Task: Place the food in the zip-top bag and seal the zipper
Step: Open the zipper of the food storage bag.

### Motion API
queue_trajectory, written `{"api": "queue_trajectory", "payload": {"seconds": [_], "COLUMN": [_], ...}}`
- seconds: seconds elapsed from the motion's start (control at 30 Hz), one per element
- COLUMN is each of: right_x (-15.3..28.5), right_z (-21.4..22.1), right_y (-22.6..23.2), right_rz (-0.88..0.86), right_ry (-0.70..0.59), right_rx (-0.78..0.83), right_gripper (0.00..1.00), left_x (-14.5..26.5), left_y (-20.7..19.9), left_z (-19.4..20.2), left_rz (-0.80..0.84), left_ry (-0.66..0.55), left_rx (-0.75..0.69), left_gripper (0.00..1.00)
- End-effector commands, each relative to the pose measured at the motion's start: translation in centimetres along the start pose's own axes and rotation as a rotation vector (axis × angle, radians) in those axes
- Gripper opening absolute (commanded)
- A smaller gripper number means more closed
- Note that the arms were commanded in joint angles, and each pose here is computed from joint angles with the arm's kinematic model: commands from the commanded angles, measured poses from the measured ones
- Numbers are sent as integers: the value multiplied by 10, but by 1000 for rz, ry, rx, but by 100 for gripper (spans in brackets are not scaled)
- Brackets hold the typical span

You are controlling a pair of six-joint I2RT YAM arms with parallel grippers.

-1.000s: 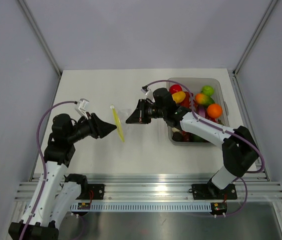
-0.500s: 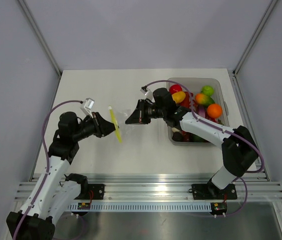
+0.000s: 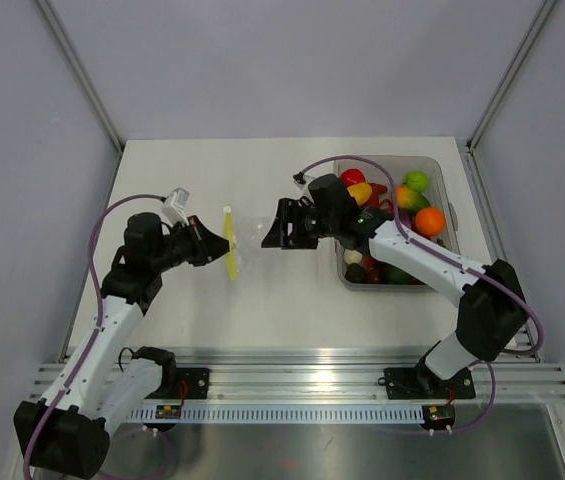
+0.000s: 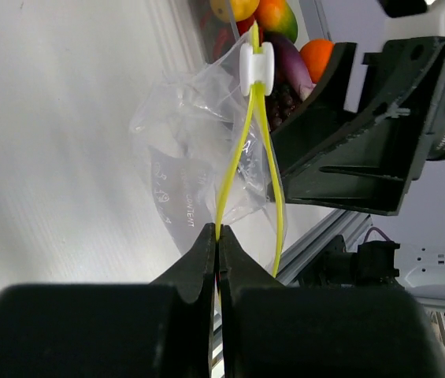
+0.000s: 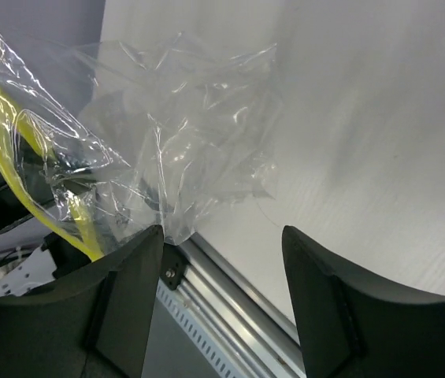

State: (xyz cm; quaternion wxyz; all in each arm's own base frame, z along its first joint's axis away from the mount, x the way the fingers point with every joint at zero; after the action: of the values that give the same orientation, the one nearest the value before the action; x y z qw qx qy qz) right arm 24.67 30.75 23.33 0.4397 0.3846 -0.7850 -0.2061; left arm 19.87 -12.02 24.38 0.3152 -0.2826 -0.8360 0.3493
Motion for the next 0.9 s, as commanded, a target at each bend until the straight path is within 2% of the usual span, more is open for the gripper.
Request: {"api": "queue_trajectory", "payload": {"seconds": [0.0, 0.13, 0.27, 0.37, 0.5, 0.73, 0.87], "right_x": [39, 47, 43, 29, 14, 4, -11], "right_z": [-22, -20, -23, -17, -12, -14, -14], "right_y": [11, 22, 45, 61, 70, 76, 74], "right_rz": [143, 251, 229, 268, 321, 298, 306], "right_ry": [-128, -159, -160, -150, -125, -125, -101], "right_rx": [116, 172, 182, 253, 305, 300, 299], "right_gripper": [70, 70, 68, 67, 66, 57, 56], "left_x": [-1, -13, -26, -33, -39, -39, -40], "left_y": [-17, -19, -20, -20, -28, -33, -36], "left_z": [-19, -20, -17, -16, -16, -16, -16], "left_rz": [0, -78, -138, -201, -173, -166, -146], "left_ry": [-62, -47, -55, -54, -40, -41, -32], "left_rx": [-10, 5, 50, 66, 62, 39, 30], "left_gripper": [0, 0, 0, 0, 0, 0, 0]}}
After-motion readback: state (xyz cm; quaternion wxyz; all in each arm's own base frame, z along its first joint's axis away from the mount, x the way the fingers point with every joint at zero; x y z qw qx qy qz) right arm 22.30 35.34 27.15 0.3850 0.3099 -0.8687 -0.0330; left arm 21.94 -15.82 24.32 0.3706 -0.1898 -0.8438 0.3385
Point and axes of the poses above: each gripper's point midway between its finger pads, its own x axis back along the fingers, its own y axis along the line the jaws close on, z = x × y, the point moved 7 cm from there along x, back along the fingers, and after that the axes turned 5 degrees about x, right-handed, at the moved point
